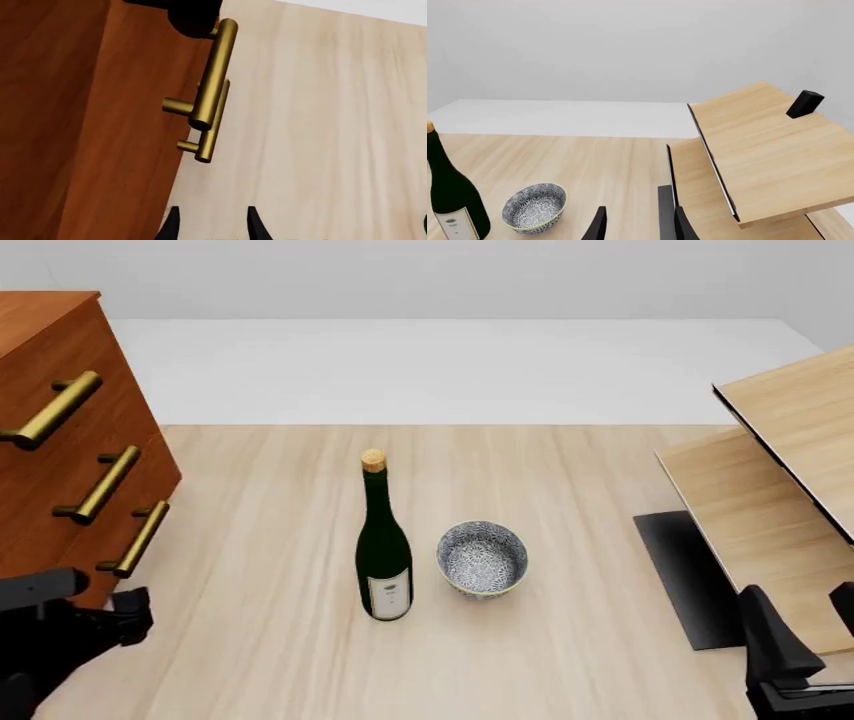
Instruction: Close the bottom drawer of the cabinet and open the top drawer.
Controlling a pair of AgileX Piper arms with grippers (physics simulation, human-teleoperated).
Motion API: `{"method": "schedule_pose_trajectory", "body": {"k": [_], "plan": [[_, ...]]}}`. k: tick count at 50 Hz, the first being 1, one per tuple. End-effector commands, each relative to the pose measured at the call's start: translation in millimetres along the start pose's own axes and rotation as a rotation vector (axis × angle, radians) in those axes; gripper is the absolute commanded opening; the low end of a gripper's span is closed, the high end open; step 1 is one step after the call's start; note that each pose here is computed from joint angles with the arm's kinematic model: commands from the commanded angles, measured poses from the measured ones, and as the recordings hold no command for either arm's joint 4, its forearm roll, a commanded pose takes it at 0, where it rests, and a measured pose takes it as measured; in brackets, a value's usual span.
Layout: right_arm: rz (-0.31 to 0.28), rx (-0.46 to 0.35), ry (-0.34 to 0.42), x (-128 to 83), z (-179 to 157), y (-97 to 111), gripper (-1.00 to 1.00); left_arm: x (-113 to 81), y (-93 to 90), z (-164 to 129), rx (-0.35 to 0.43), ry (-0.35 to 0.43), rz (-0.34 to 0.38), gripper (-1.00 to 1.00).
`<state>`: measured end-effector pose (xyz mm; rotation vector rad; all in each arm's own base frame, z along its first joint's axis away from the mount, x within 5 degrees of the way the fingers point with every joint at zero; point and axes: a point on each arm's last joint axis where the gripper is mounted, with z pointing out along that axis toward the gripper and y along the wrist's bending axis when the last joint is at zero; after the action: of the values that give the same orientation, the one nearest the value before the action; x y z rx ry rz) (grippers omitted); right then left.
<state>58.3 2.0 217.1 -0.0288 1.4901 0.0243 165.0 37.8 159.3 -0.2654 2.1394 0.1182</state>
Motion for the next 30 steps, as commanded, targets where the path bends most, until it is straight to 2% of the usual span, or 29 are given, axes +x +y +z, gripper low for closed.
{"method": "schedule_pose_trajectory", "body": {"k": [1,13,18,21,24,25,26,27,30], "plan": [[0.001,0.001,-0.001,-0.3,-0.4,-0.1,1.00,-2.6,-11.6,-4.7,0.058,-0.007,0.022,1.00],[0.000,0.001,-0.001,-0.2,-1.2,-0.1,1.00,-6.7,-29.9,-9.9,0.150,-0.008,0.051,1.00],[0.001,0.001,-0.001,-0.2,-1.2,-0.1,1.00,-12.9,-36.7,-15.4,0.186,-0.031,0.090,1.00],[0.001,0.002,-0.001,-0.2,-1.1,-0.1,1.00,-17.2,-42.3,-20.9,0.217,-0.051,0.135,1.00],[0.001,0.002,-0.001,-0.2,-1.1,-0.1,1.00,-23.9,-45.9,-28.4,0.237,-0.096,0.221,1.00],[0.000,0.001,-0.001,-0.2,-1.1,-0.1,1.00,-25.3,-50.2,-30.8,0.258,-0.113,0.287,1.00],[0.001,0.001,-0.001,-0.2,-1.1,-0.1,1.00,-26.5,-53.0,-34.4,0.275,-0.129,0.324,1.00],[0.001,0.001,-0.001,-0.2,-1.1,-0.1,1.00,-28.7,-53.3,-36.2,0.277,-0.135,0.323,1.00],[0.001,0.001,-0.001,-0.2,-1.2,-0.1,1.00,-30.7,-60.1,-40.4,0.310,-0.167,0.415,1.00]]}}
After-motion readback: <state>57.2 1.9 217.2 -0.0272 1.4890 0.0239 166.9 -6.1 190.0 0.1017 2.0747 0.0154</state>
